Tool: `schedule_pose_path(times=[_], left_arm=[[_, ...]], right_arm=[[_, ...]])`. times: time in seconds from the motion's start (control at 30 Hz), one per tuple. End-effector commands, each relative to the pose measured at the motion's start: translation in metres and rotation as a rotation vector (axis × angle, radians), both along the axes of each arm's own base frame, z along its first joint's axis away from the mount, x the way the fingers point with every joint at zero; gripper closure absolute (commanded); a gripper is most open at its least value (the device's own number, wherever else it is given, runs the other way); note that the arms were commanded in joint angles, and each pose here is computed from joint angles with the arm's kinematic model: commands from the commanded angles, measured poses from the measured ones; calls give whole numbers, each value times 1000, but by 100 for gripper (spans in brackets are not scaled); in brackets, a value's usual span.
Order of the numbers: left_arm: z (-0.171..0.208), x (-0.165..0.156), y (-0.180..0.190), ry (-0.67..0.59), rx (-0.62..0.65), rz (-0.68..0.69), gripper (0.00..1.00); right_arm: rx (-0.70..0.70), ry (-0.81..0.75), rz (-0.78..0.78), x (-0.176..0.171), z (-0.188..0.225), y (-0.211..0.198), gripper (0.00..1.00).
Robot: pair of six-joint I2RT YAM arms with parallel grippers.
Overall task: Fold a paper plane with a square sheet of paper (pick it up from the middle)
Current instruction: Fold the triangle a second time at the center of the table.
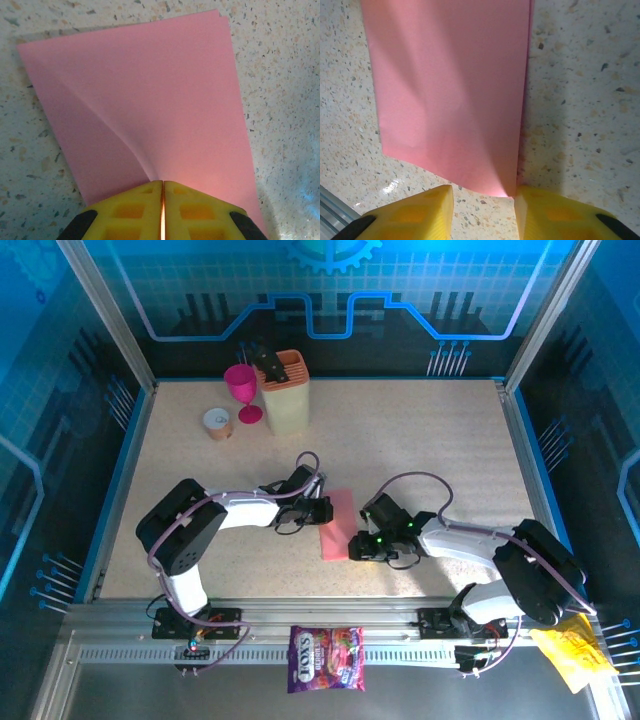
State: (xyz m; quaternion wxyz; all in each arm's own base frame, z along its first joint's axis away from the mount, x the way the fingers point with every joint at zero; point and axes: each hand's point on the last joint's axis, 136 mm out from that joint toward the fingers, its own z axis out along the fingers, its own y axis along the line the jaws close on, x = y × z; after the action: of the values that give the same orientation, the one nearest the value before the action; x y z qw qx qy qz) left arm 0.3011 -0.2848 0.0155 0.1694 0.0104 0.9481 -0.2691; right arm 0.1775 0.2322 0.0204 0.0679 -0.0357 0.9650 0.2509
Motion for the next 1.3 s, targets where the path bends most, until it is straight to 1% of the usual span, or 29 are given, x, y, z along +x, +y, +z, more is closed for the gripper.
schedule_pose_path(times=[0.0, 0.4, 0.73, 1.1, 1.27], left_arm=[[-11, -2, 2, 11, 35, -13, 88], [-11, -2, 2, 10, 36, -15, 89], [-12, -2, 1, 14, 37, -18, 89], [-10, -2, 2, 4, 39, -22, 89], [-10, -1, 2, 1, 45, -27, 89]], right_arm=[[18, -24, 14, 6, 10, 10, 63], [18, -32, 5, 11, 14, 6, 63], [127, 8, -47, 23, 9, 9, 63], [147, 51, -71, 15, -2, 5, 62], [183, 55, -84, 20, -2, 7, 62]])
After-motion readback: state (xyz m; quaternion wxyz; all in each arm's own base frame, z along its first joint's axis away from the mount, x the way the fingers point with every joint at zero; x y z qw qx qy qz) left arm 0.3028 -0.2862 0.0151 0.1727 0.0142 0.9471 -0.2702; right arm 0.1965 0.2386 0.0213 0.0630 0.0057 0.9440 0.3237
